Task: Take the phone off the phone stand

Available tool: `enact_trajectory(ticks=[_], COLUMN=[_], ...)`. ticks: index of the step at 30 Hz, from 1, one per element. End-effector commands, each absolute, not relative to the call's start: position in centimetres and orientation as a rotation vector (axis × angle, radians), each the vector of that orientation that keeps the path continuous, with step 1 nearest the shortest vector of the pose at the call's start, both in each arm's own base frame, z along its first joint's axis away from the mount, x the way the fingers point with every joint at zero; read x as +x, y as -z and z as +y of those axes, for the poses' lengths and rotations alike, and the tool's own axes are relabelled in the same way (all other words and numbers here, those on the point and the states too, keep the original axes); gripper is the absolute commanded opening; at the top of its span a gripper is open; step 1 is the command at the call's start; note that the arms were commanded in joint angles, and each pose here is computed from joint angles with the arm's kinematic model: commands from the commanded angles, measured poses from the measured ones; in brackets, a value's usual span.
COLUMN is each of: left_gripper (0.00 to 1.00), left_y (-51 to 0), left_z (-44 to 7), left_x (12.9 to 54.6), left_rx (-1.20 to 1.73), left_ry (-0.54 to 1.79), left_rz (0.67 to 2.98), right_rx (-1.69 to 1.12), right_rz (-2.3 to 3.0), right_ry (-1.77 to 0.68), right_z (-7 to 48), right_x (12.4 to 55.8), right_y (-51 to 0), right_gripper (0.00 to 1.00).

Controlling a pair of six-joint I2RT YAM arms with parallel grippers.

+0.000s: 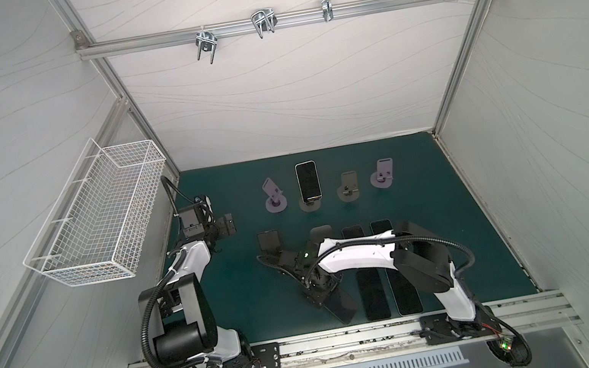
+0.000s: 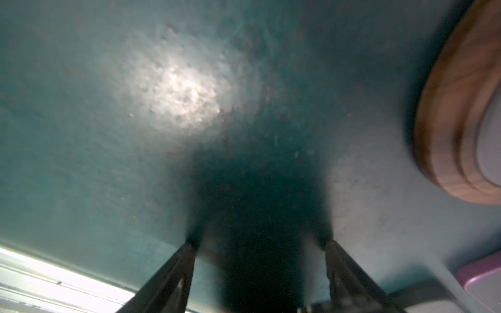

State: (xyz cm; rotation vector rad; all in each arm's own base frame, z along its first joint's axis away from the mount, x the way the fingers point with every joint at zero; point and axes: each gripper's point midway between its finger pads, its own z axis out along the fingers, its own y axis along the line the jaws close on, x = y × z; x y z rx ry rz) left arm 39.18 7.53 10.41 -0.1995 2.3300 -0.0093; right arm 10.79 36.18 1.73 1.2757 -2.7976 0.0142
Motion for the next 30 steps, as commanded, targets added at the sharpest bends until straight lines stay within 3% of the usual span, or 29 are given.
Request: enact_trajectory(ticks=[1, 14, 30], left_gripper=[0.97, 0.97, 0.97], left_y=[-11.7, -11.8, -11.7], left_z=[7.9, 8.1, 8.2], left_x=[39.7, 39.7, 39.6], left_rx=[-0.194, -0.198, -0.204], left_ry=[-0.009, -0.005, -0.006], left_rz=[2.279, 2.277, 2.282], right_rx=[1.223, 1.207, 0.951], right_rz=[-2.698, -2.732, -2.854], right_ry=[-0.129, -0.123, -0.155], right_z=[34.2, 34.5, 33.3], right_x=[8.9, 8.9, 9.4], right_y=[1.5, 1.0, -1.7], right_gripper=[0.79, 0.78, 0.77])
